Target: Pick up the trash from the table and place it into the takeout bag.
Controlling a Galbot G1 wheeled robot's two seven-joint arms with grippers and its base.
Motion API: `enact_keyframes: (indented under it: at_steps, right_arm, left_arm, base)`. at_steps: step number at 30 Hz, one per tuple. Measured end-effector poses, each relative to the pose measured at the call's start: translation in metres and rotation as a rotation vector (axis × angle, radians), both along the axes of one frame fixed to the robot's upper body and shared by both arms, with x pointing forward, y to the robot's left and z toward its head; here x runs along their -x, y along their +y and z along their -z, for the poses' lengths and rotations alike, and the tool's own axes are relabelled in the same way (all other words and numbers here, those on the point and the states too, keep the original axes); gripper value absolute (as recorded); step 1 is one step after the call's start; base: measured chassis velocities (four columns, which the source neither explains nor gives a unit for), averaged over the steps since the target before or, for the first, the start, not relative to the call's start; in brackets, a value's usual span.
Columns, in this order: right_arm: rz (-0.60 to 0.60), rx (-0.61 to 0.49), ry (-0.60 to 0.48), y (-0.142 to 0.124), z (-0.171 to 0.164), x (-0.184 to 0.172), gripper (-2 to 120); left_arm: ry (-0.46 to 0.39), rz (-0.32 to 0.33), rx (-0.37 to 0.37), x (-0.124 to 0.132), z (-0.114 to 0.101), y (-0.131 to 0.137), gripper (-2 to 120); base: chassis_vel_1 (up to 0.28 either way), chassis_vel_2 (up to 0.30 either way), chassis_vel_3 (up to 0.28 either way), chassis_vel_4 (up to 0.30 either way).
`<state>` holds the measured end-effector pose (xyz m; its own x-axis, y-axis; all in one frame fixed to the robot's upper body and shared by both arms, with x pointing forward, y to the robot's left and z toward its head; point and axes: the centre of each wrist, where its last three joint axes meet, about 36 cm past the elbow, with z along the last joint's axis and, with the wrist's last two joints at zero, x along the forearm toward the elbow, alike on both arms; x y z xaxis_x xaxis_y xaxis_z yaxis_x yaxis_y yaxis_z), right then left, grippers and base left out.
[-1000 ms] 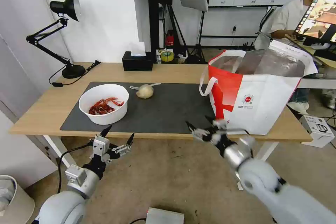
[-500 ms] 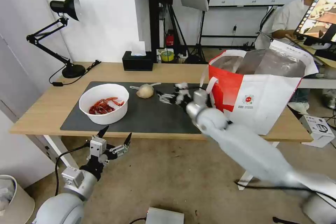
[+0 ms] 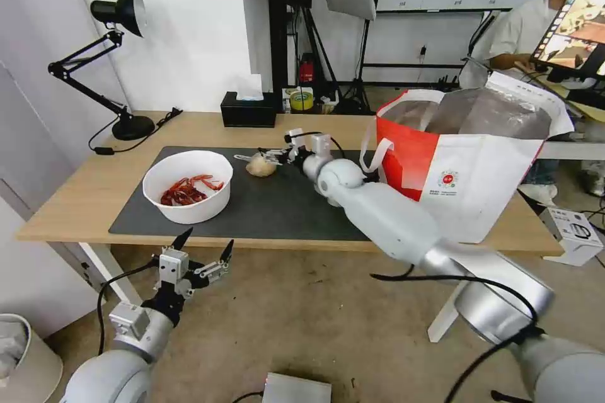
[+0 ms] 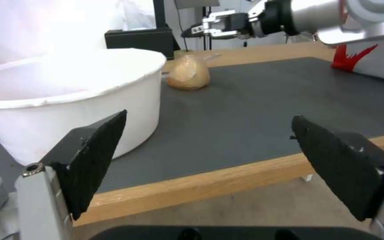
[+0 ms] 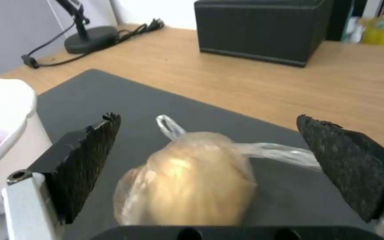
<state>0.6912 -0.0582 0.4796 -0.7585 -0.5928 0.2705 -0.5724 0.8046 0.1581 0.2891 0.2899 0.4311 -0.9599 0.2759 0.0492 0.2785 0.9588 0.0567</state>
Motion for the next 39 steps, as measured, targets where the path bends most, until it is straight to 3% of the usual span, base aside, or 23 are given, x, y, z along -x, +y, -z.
enact_keyframes:
  at_steps: [6, 14, 39]
  right_arm:
    - [-0.03, 0.094, 0.067, 0.016, -0.011, -0.012, 100]
    - [-0.039, 0.213, 0.076, 0.034, -0.009, -0.017, 100]
    - [-0.081, 0.232, 0.109, 0.032, 0.01, -0.021, 96]
  left_arm:
    - [-0.005, 0.003, 0.001, 0.0, -0.001, -0.001, 100]
    - [-0.01, 0.013, 0.005, -0.003, -0.003, -0.005, 100]
    - [-0.002, 0.011, 0.016, 0.0, 0.001, -0.008, 100]
  base:
    - [0.0, 0.0, 0.0, 0.0]
    - [0.0, 0.0, 0.0, 0.0]
    - [0.0, 0.0, 0.0, 0.0]
